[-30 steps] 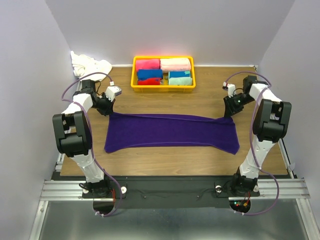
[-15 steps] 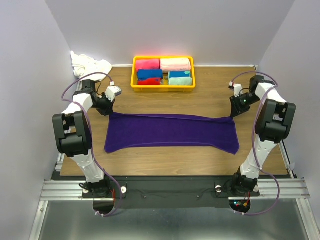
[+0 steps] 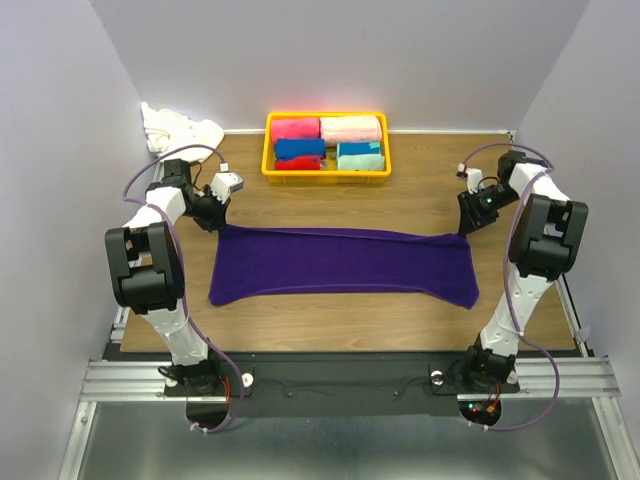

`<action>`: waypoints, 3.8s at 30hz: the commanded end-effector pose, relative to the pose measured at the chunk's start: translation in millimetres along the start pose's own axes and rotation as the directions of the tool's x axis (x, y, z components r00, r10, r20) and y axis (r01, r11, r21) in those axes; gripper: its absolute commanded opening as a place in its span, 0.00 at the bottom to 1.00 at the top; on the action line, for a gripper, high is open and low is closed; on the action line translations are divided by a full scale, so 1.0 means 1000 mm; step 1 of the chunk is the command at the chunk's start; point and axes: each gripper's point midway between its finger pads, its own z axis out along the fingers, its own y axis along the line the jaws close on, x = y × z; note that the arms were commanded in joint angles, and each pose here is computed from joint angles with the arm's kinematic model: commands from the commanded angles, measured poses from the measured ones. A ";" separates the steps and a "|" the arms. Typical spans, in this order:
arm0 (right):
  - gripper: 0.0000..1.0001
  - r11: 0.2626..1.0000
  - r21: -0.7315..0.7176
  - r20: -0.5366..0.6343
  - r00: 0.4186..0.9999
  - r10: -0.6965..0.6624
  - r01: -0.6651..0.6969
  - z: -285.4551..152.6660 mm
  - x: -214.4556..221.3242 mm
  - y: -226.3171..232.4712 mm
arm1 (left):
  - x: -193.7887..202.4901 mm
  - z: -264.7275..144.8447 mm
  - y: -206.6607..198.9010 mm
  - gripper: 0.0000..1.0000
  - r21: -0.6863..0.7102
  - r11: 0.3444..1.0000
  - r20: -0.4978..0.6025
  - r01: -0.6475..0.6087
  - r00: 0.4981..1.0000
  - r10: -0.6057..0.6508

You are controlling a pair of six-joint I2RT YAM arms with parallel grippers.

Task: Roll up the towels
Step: Fold the towel

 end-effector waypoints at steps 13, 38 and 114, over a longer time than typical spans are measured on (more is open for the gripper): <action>0.01 0.998 -0.056 0.043 0.999 0.024 -0.021 -0.011 -0.014 0.006 | -0.020 -0.012 0.008 0.00 -0.020 1.000 0.039 -0.017 0.999 0.018; 0.01 0.955 0.289 0.565 0.792 -0.232 0.074 -0.250 -0.061 0.055 | -0.132 -0.220 -0.046 0.00 -0.400 0.899 0.341 -0.179 0.881 0.327; 0.01 0.980 0.104 0.210 0.959 -0.189 0.171 -0.037 0.016 -0.006 | 0.069 -0.049 -0.064 0.00 -0.073 0.926 -0.059 -0.370 0.929 0.367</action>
